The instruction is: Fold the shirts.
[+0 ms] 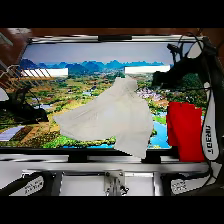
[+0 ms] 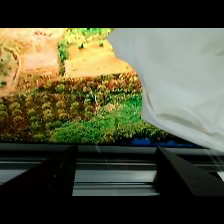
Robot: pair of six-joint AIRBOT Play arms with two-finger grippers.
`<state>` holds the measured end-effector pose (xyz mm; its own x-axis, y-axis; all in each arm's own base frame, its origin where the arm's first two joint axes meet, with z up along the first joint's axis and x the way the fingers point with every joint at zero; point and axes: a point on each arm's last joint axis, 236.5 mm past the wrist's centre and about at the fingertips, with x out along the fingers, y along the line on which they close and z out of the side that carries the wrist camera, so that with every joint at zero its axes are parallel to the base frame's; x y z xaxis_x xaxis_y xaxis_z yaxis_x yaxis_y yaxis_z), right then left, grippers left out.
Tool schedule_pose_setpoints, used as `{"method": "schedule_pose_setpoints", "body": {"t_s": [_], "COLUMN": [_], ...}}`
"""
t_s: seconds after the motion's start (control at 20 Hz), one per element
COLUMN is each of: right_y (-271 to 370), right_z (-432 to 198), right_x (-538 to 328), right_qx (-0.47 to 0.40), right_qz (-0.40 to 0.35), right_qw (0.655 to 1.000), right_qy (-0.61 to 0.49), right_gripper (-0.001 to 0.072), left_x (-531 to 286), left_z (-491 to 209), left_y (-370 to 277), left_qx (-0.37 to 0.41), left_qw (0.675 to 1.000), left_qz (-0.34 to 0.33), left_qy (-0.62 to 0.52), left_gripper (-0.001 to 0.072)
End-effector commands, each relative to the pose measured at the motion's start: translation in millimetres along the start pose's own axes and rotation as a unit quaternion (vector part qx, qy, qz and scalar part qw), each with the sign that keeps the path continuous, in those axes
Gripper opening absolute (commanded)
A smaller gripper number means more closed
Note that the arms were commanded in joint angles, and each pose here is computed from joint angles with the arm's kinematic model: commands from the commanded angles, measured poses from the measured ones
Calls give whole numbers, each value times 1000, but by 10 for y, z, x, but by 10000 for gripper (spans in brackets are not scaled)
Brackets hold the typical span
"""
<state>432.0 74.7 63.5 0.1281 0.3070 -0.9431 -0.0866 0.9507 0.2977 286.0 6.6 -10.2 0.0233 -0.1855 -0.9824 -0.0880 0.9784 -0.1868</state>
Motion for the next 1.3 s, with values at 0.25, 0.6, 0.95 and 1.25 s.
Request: {"method": "schedule_pose_setpoints", "body": {"t_s": [0.25,0.6,0.95,1.25], "right_y": [-507,-522,-409,-481], "right_z": [-1049,-1456,-1758,-1431], "right_x": [161,500,949,1166], "right_qx": [121,146,201,236], "right_qz": [45,52,89,93], "right_qw": [988,977,962,964], "right_qy": [88,146,165,82], "right_gripper": [555,555,555,552], "left_x": [810,1059,985,726], "left_z": [-291,-200,-191,-182], "left_y": [-319,-374,-419,-479], "left_qx": [-50,-57,-42,-23], "left_qw": [993,993,994,994], "left_qz": [-106,-103,-104,-106], "left_qy": [4,6,-3,-34], "left_gripper": [611,575,34,33]}}
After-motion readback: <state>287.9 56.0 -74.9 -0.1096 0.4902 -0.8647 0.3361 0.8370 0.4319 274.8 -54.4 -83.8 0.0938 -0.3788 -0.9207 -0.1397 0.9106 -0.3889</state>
